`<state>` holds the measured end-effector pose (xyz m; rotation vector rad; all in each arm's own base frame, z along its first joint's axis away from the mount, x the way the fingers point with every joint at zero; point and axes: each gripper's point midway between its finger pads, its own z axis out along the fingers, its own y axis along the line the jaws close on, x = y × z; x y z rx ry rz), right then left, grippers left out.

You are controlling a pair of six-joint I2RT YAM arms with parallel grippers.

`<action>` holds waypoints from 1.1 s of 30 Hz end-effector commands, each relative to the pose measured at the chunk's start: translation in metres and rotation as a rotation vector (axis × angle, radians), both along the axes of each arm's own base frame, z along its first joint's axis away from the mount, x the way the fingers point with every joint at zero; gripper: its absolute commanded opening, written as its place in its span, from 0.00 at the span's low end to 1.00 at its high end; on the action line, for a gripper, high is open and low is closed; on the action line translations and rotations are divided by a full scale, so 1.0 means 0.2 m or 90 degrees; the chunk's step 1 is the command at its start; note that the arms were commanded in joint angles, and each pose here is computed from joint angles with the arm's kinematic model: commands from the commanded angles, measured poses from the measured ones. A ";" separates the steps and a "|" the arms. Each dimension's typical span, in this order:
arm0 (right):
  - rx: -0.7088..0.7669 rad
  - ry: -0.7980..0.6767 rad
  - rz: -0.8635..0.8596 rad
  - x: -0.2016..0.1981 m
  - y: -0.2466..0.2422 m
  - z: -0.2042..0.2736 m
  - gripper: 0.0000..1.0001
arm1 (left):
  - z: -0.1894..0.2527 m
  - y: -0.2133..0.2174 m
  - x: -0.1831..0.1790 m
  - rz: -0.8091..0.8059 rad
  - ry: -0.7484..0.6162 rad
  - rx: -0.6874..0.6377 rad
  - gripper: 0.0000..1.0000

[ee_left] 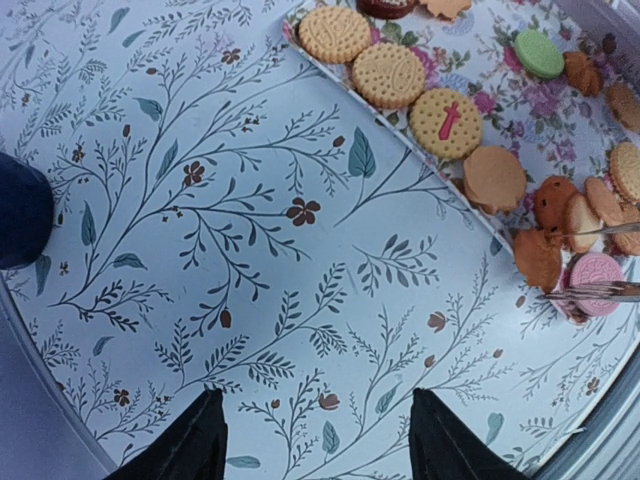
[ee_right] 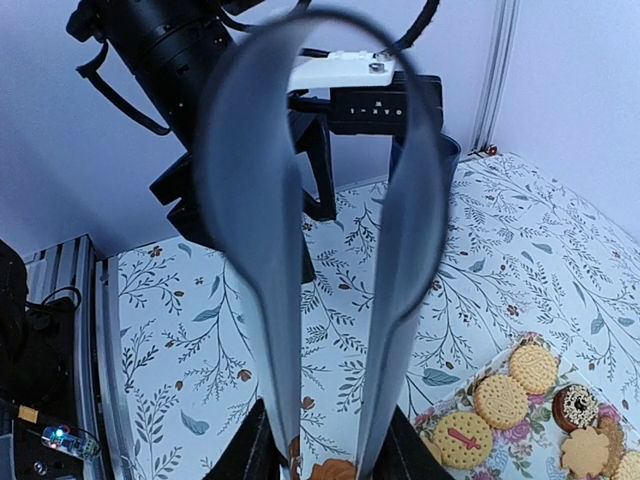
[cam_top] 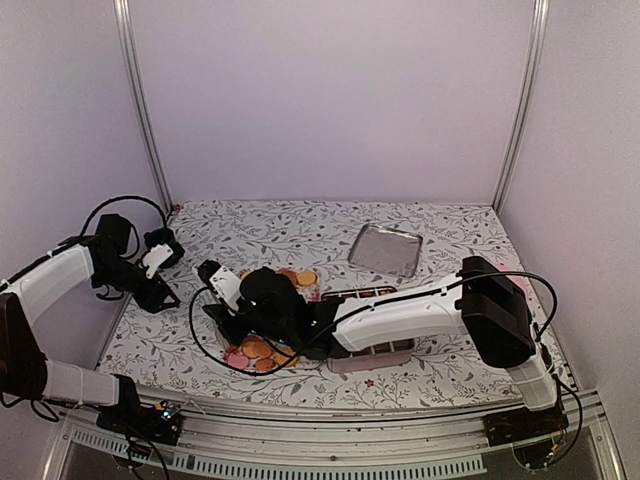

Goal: Pack the cookies
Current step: Adjust the fake cookies on the plate.

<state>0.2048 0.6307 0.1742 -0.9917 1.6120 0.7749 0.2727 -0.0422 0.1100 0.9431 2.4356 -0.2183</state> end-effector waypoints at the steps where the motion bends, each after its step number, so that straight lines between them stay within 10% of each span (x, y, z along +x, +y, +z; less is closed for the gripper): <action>1: 0.005 -0.015 -0.015 0.00 0.02 0.01 0.26 | 0.01 -0.02 0.00 -0.011 -0.016 -0.001 0.63; 13: 0.085 -0.003 -0.014 0.06 -0.13 0.29 0.00 | 0.05 -0.02 0.02 -0.012 -0.028 -0.002 0.63; 33: 0.141 0.052 -0.045 0.15 -0.34 0.37 0.02 | 0.06 -0.03 0.02 -0.012 -0.027 -0.009 0.63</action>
